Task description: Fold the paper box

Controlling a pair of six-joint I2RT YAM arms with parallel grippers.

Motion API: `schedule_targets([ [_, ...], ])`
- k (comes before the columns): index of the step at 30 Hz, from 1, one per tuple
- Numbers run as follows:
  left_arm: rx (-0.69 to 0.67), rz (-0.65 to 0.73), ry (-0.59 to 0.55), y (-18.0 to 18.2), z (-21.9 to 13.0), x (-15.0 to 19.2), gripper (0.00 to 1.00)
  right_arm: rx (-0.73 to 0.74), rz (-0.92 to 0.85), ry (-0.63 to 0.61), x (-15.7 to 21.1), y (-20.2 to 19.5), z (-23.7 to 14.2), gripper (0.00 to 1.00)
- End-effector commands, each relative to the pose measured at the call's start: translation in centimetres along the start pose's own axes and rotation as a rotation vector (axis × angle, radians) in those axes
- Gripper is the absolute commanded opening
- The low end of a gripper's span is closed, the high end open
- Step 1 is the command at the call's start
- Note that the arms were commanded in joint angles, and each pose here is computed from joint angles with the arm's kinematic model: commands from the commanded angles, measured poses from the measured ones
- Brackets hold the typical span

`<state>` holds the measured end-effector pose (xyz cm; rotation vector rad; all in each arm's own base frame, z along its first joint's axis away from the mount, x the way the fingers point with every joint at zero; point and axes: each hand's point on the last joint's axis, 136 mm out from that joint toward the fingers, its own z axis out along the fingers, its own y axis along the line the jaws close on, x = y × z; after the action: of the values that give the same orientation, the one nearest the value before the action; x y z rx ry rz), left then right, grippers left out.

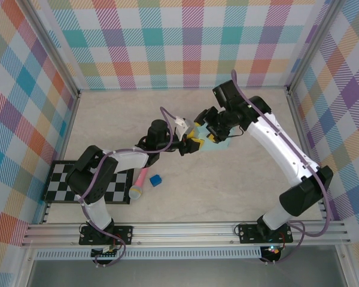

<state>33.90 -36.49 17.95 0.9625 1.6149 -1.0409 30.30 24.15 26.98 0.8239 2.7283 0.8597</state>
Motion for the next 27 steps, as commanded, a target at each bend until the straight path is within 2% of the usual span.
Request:
schedule_targets([
  [1, 0.042, 0.037, -0.015, -1.2, 0.0, -0.7, 0.29, 0.047, 0.067, -0.001, 0.2, -0.6, -0.2, 0.6],
  [6, 0.062, 0.054, -0.003, -1.6, 0.2, -0.4, 0.29, 0.051, 0.086, -0.004, 0.1, -0.3, 0.4, 0.53],
  [15, 0.081, 0.062, 0.006, -2.1, 0.4, -0.1, 0.29, 0.049, 0.084, -0.017, 0.0, 0.7, 1.2, 0.53],
  [19, 0.094, 0.068, -0.004, -2.3, 0.3, -0.3, 0.29, 0.099, 0.075, -0.025, -0.5, 0.1, 2.3, 0.44],
  [21, 0.093, 0.07, -0.005, -2.3, 0.2, -0.3, 0.29, 0.117, 0.056, -0.055, -1.0, -0.2, 2.4, 0.35],
  [27, 0.098, 0.081, 0.003, -2.4, 0.2, -0.1, 0.28, 0.19, 0.019, -0.115, -2.0, -1.6, 2.1, 0.35],
])
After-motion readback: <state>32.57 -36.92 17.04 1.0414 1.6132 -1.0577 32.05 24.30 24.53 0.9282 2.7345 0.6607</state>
